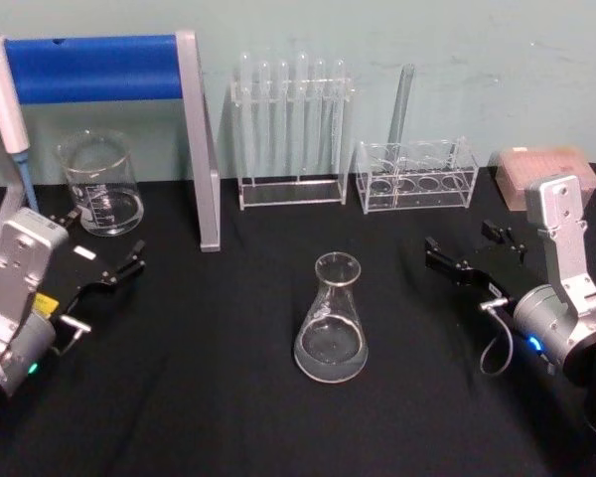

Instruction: Grasp the erlenmeyer flask with one hand, shake it three times, then place it back.

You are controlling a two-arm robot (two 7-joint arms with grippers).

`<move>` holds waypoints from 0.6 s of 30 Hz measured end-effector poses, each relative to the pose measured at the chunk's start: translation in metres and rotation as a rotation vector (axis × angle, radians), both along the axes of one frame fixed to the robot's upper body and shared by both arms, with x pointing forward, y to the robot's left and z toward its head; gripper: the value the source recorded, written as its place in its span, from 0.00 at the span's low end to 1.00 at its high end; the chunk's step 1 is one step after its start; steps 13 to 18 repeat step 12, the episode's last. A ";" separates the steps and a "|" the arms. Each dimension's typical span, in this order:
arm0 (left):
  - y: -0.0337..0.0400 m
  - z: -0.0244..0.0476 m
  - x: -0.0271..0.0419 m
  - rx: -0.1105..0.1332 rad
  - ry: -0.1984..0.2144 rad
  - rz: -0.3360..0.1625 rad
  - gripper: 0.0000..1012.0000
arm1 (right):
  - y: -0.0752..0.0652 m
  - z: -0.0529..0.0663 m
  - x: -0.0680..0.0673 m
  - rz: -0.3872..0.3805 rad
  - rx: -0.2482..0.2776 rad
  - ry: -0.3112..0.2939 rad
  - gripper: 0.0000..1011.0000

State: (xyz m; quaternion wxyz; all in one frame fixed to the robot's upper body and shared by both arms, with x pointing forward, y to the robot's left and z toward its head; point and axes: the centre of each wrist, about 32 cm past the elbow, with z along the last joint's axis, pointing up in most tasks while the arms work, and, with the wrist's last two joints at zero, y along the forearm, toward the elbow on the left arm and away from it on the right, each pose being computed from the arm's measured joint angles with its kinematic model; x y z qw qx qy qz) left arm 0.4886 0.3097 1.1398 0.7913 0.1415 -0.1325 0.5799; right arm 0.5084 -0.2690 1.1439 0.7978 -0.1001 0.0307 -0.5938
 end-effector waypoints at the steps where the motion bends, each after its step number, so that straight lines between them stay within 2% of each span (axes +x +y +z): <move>1: 0.0000 0.0000 0.0000 0.000 0.000 0.000 0.99 | 0.000 0.000 0.000 0.000 0.000 0.000 0.99; 18: 0.0000 0.0000 0.0000 0.000 0.000 0.000 0.99 | 0.000 0.000 0.000 0.000 0.000 0.000 0.99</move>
